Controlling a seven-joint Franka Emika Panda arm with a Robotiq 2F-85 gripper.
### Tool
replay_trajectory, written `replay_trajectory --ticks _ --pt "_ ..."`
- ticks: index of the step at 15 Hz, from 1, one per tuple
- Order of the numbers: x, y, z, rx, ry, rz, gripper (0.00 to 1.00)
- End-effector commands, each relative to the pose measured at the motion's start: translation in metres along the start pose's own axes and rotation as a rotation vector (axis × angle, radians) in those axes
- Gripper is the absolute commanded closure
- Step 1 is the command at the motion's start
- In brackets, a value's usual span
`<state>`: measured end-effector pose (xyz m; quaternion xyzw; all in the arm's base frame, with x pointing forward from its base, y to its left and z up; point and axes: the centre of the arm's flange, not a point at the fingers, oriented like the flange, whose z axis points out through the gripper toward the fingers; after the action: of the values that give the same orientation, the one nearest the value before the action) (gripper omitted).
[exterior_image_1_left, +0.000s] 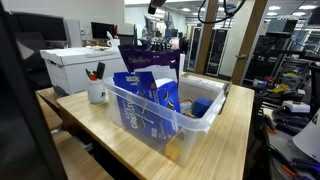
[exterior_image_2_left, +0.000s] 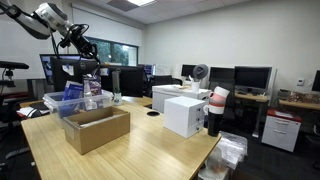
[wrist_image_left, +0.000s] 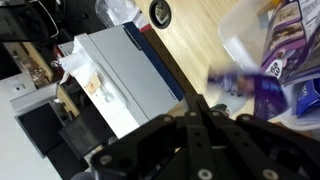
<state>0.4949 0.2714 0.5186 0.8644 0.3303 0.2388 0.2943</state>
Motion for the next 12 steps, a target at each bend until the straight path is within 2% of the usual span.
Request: replay_trajectory --ticks 1,4,5,6,7,9,12 --pt "0.007 0.012 -0.003 -0.021 0.009 0.041 0.95" --pt "0.009 0.022 -0.004 0.012 -0.003 0.050 0.95" --pt "0.009 0.022 -0.002 0.061 -0.017 0.052 0.95" --pt "0.008 0.021 0.000 0.149 -0.026 0.057 0.70" --pt "0.008 0.020 0.002 0.202 -0.026 0.064 0.69" --pt "0.006 0.020 0.005 0.316 -0.023 0.073 0.60" --pt "0.004 0.018 0.007 0.492 -0.026 0.083 0.42"
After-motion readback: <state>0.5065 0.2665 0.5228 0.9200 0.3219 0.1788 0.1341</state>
